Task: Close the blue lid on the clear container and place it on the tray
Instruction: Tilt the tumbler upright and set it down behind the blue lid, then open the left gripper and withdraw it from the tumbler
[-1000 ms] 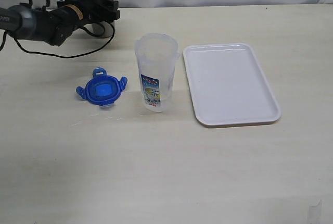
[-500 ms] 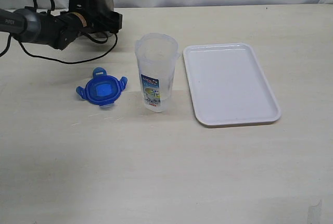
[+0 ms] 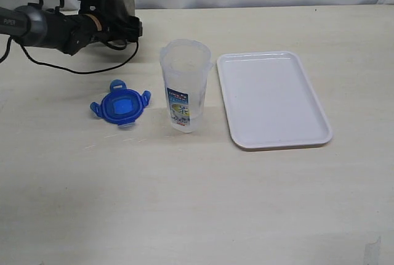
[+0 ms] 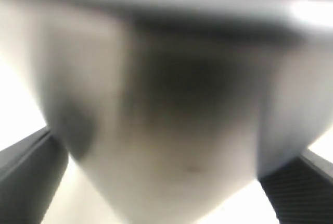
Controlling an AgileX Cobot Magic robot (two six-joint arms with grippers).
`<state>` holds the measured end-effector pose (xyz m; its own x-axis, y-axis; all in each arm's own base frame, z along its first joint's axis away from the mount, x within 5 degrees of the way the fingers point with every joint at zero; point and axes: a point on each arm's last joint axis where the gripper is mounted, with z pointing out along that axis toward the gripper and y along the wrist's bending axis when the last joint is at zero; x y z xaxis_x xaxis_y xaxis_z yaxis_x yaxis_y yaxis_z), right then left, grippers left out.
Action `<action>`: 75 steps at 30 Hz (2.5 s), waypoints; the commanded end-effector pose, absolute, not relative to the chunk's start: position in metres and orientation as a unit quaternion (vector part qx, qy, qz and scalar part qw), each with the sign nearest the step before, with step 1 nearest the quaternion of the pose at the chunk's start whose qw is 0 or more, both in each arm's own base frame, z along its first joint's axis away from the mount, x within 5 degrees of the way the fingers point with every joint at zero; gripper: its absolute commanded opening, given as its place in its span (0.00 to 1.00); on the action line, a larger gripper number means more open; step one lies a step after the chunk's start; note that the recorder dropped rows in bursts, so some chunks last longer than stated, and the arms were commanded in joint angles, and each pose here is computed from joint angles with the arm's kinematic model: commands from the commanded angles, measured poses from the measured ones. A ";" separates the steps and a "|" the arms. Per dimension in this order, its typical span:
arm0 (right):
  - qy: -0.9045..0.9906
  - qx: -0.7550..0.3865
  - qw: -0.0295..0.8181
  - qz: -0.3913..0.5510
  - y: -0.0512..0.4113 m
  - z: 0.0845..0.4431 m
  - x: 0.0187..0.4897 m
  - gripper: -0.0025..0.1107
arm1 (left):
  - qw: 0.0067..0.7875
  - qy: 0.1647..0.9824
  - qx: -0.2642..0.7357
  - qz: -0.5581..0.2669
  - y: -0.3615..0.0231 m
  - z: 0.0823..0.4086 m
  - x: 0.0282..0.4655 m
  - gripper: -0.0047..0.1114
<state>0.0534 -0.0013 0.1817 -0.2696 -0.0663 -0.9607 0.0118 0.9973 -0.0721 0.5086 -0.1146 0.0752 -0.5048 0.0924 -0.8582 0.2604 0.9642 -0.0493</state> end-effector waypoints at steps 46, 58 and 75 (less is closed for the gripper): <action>0.791 -0.016 0.611 -0.032 -0.001 0.182 0.054 0.06 | 0.632 0.763 0.115 -0.072 -0.073 0.320 0.327 0.82; 0.791 -0.016 0.611 -0.032 -0.001 0.182 0.054 0.06 | 0.712 0.659 0.232 0.067 -0.059 0.397 0.265 0.82; 0.791 -0.016 0.611 -0.032 -0.001 0.182 0.054 0.06 | 0.438 0.890 -0.062 0.113 0.060 0.366 0.289 0.82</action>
